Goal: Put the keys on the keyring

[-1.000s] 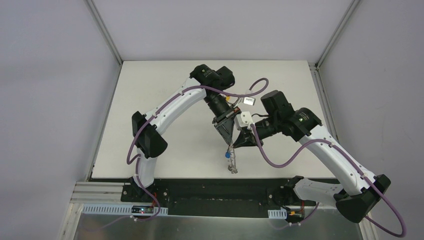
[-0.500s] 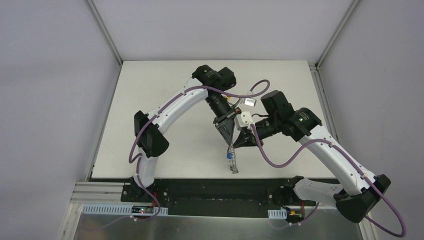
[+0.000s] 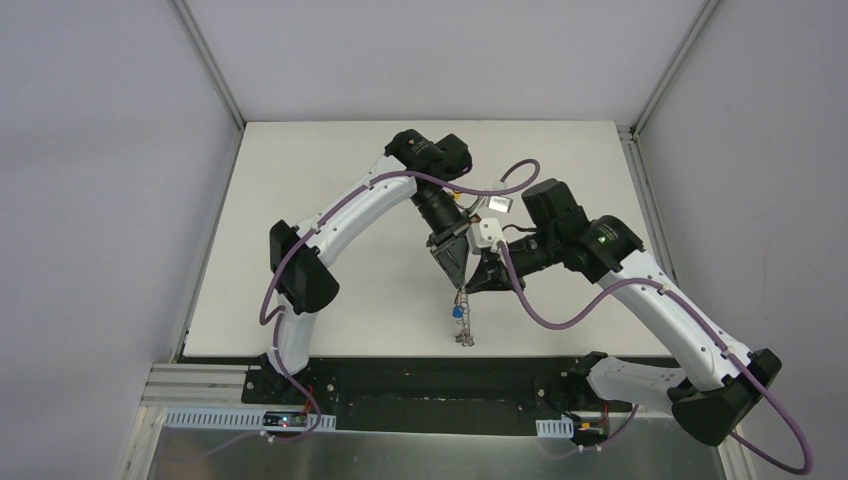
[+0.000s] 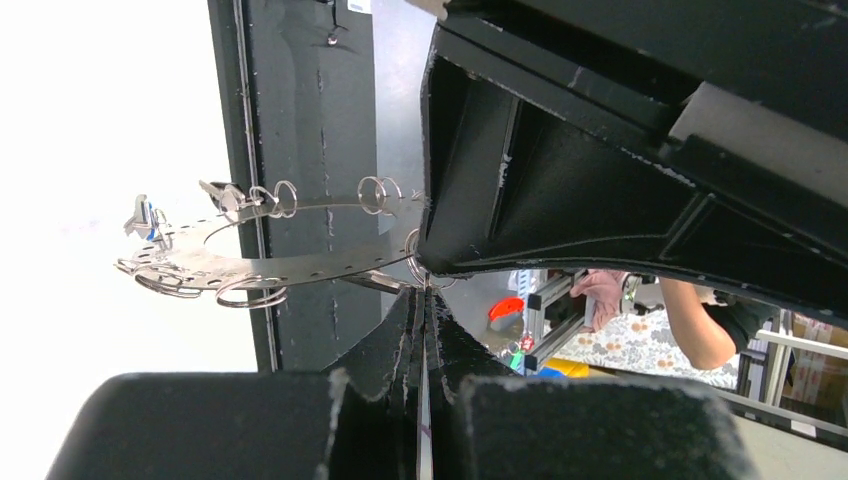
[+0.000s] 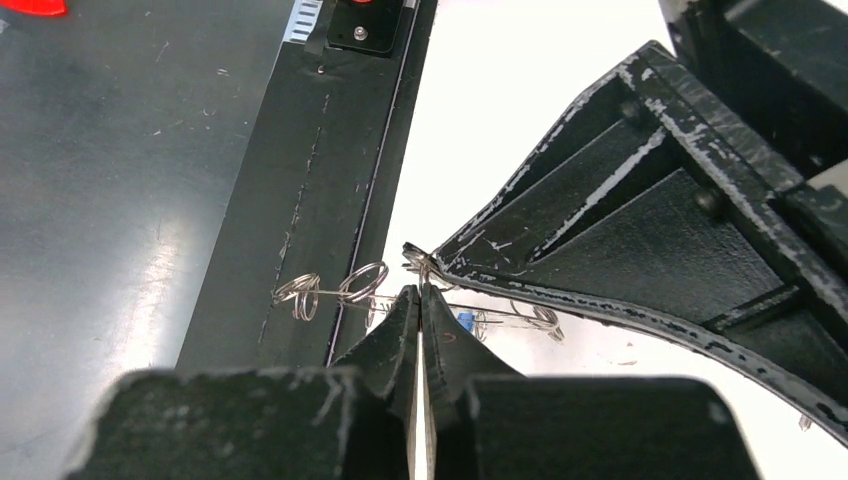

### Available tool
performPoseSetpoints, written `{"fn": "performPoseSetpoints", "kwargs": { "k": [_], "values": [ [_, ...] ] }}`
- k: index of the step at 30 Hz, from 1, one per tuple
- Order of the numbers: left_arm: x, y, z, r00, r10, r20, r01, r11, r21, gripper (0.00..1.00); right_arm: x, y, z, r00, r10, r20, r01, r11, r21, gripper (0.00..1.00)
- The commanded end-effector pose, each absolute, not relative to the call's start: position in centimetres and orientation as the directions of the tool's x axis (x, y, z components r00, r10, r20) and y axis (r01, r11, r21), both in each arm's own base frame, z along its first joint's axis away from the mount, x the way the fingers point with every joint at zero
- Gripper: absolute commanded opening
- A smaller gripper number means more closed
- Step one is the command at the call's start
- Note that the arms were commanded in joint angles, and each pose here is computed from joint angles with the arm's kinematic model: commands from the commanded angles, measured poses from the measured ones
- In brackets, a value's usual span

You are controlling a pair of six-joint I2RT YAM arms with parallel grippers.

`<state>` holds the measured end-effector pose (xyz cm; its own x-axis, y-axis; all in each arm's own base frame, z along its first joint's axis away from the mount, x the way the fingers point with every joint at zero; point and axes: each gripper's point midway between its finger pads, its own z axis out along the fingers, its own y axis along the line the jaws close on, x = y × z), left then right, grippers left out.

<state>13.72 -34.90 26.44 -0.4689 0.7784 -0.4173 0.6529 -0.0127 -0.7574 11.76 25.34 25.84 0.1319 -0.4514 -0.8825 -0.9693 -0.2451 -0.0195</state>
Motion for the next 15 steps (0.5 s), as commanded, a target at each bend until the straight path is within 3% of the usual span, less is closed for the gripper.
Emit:
{"fn": "performPoseSetpoints", "kwargs": {
  "k": [1, 15],
  "values": [
    [12.5, -33.9, 27.4, -0.452, 0.792, -0.411, 0.638, -0.035, -0.769, 0.00, 12.2, 26.0, 28.6, 0.161, -0.384, -0.909, -0.974, -0.211, -0.083, 0.00],
    [13.6, -33.0, 28.6, -0.473, 0.748, -0.465, 0.650, -0.060, -0.757, 0.00, 14.0, 25.8, 29.5, 0.039, -0.327, -0.944, -0.997, -0.082, -0.013, 0.00]
  ]
}}
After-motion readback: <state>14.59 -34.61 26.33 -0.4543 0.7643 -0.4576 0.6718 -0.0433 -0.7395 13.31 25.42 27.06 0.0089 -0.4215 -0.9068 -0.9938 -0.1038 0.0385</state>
